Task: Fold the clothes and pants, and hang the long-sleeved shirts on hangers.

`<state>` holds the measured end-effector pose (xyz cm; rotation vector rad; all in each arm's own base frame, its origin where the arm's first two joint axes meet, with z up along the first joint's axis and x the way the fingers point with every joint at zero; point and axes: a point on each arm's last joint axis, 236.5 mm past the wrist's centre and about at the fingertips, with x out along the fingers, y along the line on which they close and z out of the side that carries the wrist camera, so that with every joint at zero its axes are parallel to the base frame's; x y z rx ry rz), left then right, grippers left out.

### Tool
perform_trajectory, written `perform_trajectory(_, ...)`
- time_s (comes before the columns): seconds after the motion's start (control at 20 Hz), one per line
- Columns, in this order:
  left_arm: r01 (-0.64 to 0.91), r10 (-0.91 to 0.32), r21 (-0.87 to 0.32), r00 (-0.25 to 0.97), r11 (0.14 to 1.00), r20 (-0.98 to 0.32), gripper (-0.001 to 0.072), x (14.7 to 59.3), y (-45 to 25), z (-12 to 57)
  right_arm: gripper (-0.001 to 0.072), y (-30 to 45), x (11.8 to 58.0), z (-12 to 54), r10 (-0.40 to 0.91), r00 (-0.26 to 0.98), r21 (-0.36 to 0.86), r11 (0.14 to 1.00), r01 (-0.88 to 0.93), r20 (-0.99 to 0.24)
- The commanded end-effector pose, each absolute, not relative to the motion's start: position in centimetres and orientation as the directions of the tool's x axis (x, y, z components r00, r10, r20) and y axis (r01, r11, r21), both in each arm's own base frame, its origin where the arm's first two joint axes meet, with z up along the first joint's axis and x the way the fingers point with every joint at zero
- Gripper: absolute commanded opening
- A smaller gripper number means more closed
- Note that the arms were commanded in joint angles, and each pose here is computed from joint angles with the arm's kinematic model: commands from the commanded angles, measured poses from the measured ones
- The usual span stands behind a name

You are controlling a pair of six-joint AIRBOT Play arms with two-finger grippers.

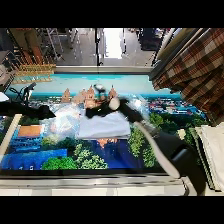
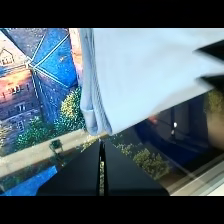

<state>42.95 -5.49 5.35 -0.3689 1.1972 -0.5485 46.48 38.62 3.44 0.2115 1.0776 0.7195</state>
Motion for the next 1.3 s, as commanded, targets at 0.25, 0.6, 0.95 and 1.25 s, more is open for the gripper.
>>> perform_trajectory(0.25,0.342,-0.610,-0.544,0.123,0.766,-0.782,0.0022,43.6,-15.2,-0.5,0.0699,13.3,45.8,1.7,0.463,0.145,0.467,0.884,-0.010,-0.874)
perform_trajectory(0.6,0.245,-0.556,-0.518,0.124,0.820,-0.822,0.0008,45.9,-16.6,-7.4,0.0700,14.7,45.5,-7.7,0.666,0.122,0.672,0.740,0.016,-0.736)
perform_trajectory(0.95,0.173,-0.481,-0.468,0.040,0.867,-0.876,0.0007,46.7,-15.1,-10.9,0.0699,16.5,47.2,-8.8,0.722,0.118,0.722,0.690,-0.047,-0.682)
perform_trajectory(1.25,0.179,-0.485,-0.471,0.038,0.864,-0.874,0.0007,47.1,-15.2,-10.6,0.0566,20.8,44.5,-9.8,0.786,-0.011,0.786,0.617,-0.039,-0.618)
